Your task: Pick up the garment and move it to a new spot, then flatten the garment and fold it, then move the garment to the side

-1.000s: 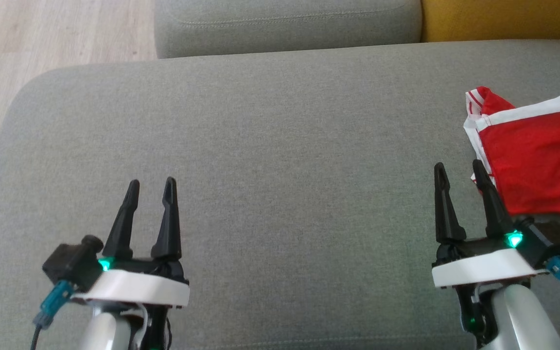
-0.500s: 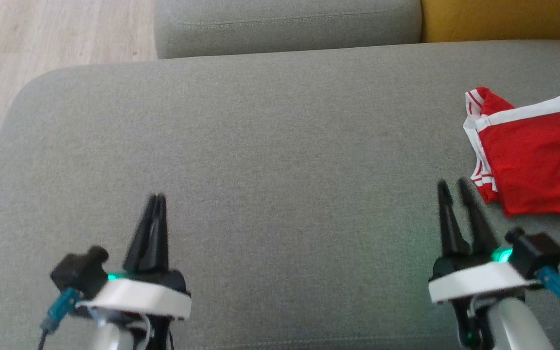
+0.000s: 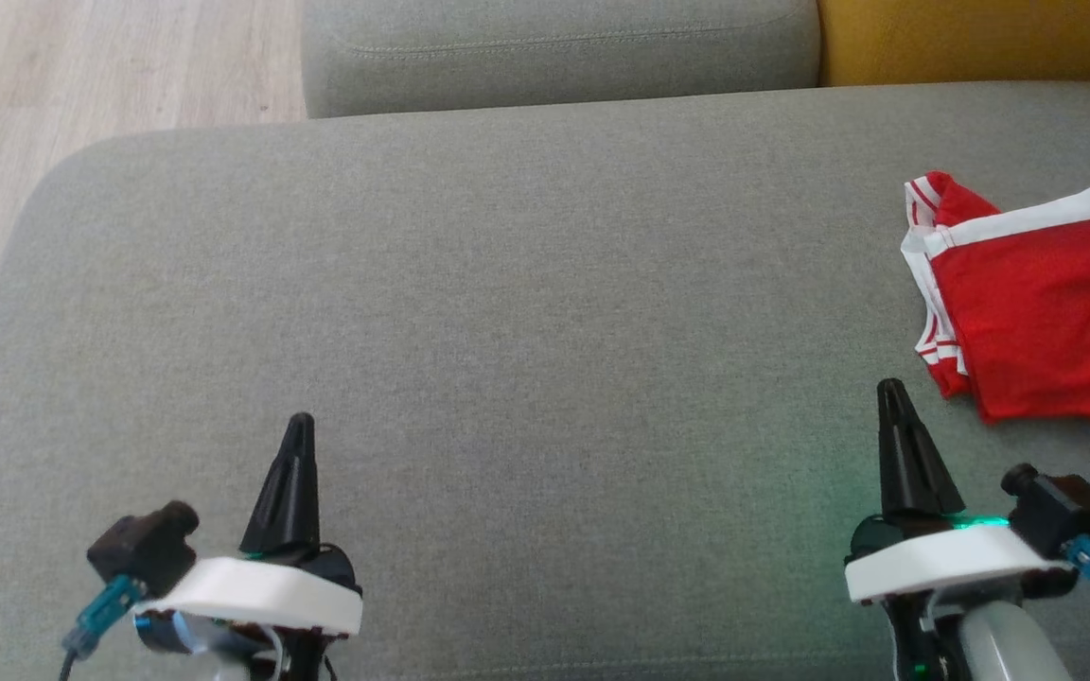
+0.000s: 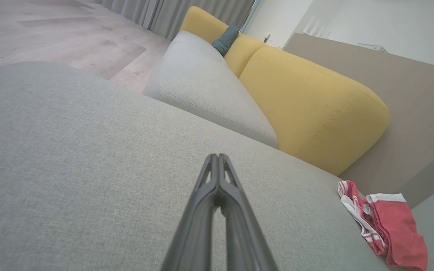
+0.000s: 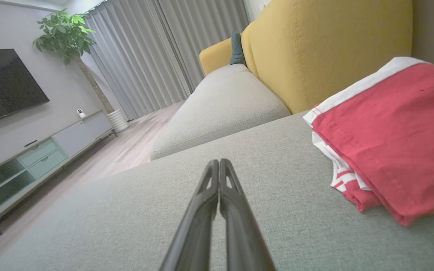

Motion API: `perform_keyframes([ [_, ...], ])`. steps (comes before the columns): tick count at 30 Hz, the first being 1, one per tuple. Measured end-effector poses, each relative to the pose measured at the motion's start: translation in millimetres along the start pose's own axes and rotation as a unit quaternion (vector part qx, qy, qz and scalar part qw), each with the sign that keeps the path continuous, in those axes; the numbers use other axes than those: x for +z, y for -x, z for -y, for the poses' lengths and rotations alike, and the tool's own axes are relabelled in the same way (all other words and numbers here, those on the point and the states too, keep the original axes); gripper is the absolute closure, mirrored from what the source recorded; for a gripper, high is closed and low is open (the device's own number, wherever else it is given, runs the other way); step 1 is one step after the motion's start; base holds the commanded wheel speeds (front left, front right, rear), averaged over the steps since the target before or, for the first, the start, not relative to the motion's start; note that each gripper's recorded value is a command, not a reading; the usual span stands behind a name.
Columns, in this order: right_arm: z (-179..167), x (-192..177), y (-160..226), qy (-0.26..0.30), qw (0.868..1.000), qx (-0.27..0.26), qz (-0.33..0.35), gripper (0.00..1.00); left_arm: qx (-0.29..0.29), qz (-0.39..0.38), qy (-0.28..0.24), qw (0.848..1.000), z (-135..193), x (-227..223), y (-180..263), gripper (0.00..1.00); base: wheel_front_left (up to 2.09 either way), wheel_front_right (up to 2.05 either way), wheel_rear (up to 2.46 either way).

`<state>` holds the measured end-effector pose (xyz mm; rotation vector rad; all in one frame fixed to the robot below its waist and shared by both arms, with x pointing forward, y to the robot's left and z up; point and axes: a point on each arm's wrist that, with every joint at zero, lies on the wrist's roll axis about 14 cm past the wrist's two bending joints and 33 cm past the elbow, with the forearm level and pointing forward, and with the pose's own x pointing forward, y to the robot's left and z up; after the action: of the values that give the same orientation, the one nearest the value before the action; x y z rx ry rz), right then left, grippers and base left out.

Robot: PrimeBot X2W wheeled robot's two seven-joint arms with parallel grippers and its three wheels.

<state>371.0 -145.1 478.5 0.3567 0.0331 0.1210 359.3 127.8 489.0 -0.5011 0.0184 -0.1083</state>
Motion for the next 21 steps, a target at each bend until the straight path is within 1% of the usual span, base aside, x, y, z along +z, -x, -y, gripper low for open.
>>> perform_keyframes([
  [13, 8.0, 1.4, 0.5, -0.066, 0.998, -0.020, -0.001, 1.00, 0.022, -0.010, 0.057, 0.998, -11.7, -1.9, 0.8, 1.00, 0.00, 0.00, 0.00],
  [21, 14.5, 1.9, 1.2, -0.115, 0.993, -0.034, 0.000, 1.00, 0.034, -0.018, 0.100, 0.994, -17.1, -4.7, 1.6, 1.00, 0.00, 0.00, 0.00],
])
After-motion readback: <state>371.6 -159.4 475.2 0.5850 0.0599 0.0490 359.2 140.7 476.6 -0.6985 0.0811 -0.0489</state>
